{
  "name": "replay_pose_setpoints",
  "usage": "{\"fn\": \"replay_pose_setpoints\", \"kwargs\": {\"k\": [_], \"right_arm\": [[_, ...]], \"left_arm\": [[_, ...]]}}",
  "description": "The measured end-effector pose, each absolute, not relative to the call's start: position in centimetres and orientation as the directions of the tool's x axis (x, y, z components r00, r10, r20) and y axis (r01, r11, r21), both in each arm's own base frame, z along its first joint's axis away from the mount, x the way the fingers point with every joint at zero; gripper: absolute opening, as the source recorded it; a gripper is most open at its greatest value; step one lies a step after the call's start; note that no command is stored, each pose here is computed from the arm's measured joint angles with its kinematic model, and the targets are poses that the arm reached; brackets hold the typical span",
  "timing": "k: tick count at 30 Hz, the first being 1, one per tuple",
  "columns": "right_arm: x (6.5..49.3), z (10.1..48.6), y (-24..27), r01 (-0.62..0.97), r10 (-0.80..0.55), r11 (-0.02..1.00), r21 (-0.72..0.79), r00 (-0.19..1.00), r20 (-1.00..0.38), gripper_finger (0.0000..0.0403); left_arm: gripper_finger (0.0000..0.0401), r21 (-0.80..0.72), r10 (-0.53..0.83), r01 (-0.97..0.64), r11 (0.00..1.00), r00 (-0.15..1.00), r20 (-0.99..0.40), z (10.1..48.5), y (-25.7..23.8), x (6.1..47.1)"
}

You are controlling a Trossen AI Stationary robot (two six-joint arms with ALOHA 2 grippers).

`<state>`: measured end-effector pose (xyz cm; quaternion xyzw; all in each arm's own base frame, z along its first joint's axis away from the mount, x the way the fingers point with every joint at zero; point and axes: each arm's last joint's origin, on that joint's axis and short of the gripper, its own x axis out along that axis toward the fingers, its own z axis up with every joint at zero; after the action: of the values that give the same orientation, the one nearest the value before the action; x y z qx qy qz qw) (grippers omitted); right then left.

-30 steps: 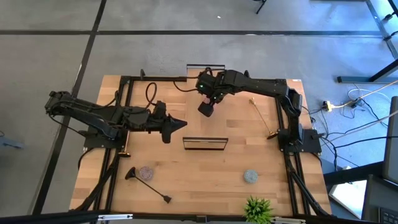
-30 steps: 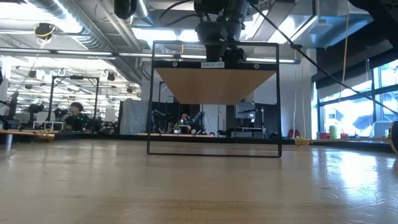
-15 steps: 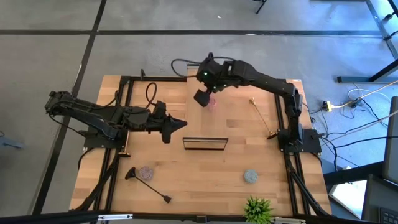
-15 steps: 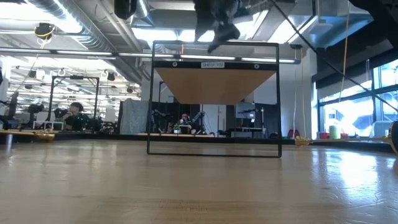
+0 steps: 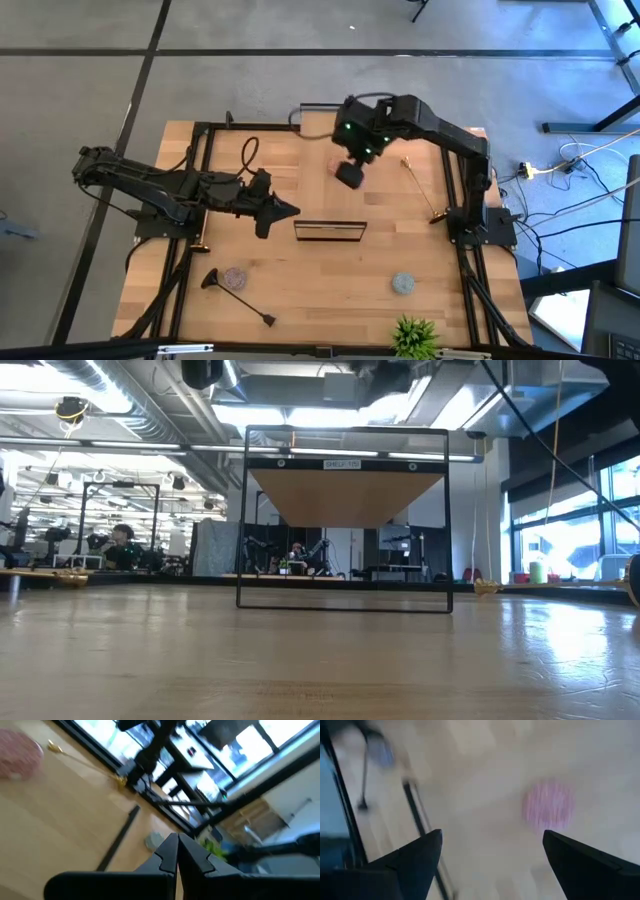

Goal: Pick & Place candle stick holders
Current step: Put the gold candle holder on the shelf

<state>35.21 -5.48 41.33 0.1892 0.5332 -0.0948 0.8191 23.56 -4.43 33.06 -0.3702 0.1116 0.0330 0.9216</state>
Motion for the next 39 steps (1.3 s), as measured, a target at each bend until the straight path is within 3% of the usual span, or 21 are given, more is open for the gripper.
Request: {"fn": "replay_pose_setpoints", "kwargs": {"k": [10,15,21,26,28,32,39], "right_arm": [[34.7,41.7,-0.1,0.401,0.172,0.851,0.339,0.397,-0.901,0.0348],[34.3,42.0,4.2,0.377,0.311,0.813,0.444,0.362,-0.878,0.0348],[33.4,41.9,9.8,0.399,0.355,0.791,0.463,0.317,-0.879,0.0348],[33.9,41.7,15.1,0.321,0.431,0.767,0.556,0.384,-0.816,0.0348],[34.3,41.4,16.4,0.325,0.408,0.765,0.556,0.423,-0.809,0.0348],[34.2,41.0,17.0,0.411,0.397,0.725,0.553,0.407,-0.823,0.0348],[32.6,40.7,18.6,0.478,0.300,0.741,0.471,0.392,-0.869,0.0348]], "left_arm": [[0.0006,-0.685,-0.162,-0.103,0.721,0.936,-0.311,32.3,-4.8,23.3],[0.0006,-0.672,-0.169,-0.113,0.732,0.925,-0.339,32.0,-5.0,23.2],[0.0006,-0.633,-0.154,-0.150,0.760,0.904,-0.398,31.5,-5.4,22.8],[0.0006,-0.610,-0.133,-0.166,0.774,0.901,-0.414,31.3,-5.4,22.8],[0.0006,-0.600,-0.130,-0.166,0.782,0.900,-0.417,31.3,-5.3,22.8],[0.0006,-0.592,-0.104,-0.182,0.785,0.903,-0.416,31.3,-4.8,22.9],[0.0006,-0.602,-0.063,-0.230,0.765,0.904,-0.424,31.2,-3.8,23.1]]}}
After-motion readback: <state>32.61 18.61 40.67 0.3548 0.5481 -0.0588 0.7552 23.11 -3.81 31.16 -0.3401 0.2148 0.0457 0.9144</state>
